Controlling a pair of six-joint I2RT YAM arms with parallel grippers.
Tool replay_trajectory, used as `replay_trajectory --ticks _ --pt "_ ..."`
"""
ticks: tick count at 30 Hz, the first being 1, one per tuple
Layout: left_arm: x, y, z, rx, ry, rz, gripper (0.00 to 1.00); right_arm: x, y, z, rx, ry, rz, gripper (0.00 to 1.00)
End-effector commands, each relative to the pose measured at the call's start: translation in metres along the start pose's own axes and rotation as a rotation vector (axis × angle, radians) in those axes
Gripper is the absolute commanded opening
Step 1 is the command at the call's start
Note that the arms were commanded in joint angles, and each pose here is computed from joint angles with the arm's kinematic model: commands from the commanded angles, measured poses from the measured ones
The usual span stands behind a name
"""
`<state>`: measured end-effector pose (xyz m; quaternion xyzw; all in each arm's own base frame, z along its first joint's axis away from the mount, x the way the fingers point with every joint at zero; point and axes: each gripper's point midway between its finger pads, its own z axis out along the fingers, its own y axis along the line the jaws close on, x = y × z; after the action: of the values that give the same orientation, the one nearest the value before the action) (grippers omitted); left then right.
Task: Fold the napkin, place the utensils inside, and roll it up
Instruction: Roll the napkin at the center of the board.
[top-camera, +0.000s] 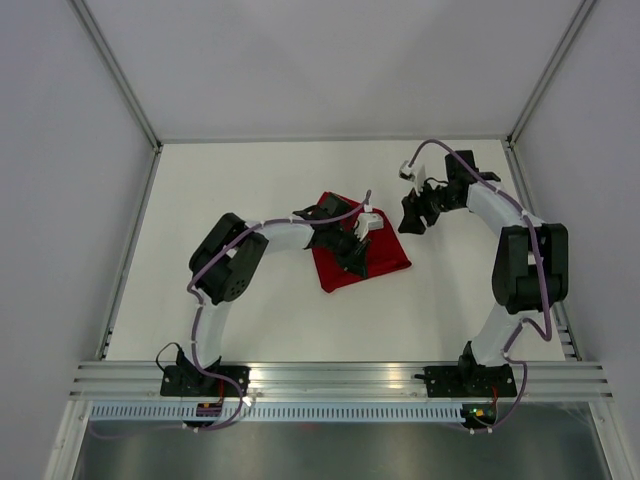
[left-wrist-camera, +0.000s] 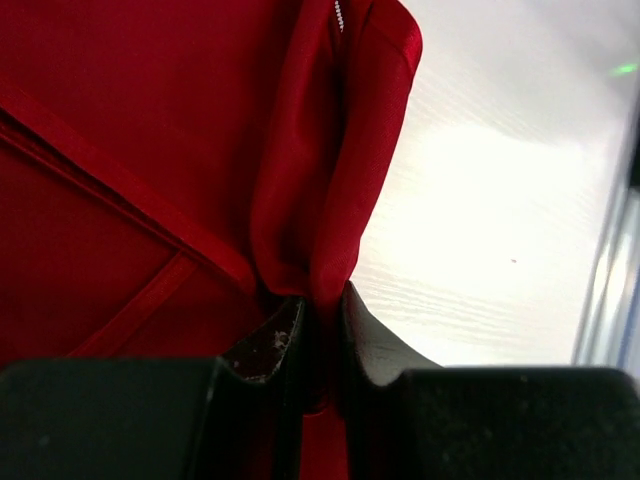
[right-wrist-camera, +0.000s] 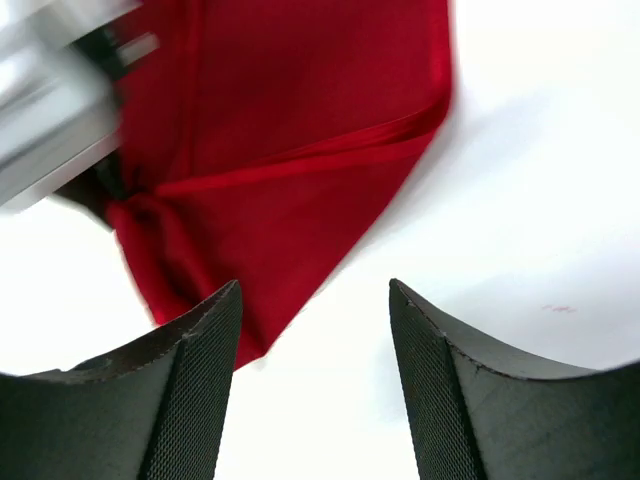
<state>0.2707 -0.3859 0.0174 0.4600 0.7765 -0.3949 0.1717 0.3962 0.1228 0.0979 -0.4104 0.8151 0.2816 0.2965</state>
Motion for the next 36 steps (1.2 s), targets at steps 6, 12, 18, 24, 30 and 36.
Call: replay_trajectory --ticks 6,12,18,24,30,36 --pt "0.078 -0.010 0.001 0.150 0.278 -0.367 0.02 0.006 0.053 -0.017 -0.016 -0.121 -0.423 0.71" --pt "0.070 -0.004 -0.002 0.171 0.274 -0.411 0.02 0.020 0.092 -0.007 -0.055 -0.089 -0.581 0.75" --pt "0.072 0.000 0.000 0.178 0.282 -0.435 0.02 0.030 0.125 0.025 -0.031 -0.046 -0.738 0.76" --pt "0.078 0.003 0.003 0.182 0.295 -0.454 0.02 0.039 0.150 0.051 -0.059 -0.012 -0.835 0.77" --pt "0.080 0.004 0.003 0.177 0.300 -0.460 0.02 0.046 0.159 0.068 -0.080 0.024 -0.875 0.77" --pt "0.080 0.005 0.002 0.175 0.298 -0.457 0.02 0.056 0.164 0.080 -0.117 0.065 -0.879 0.69"
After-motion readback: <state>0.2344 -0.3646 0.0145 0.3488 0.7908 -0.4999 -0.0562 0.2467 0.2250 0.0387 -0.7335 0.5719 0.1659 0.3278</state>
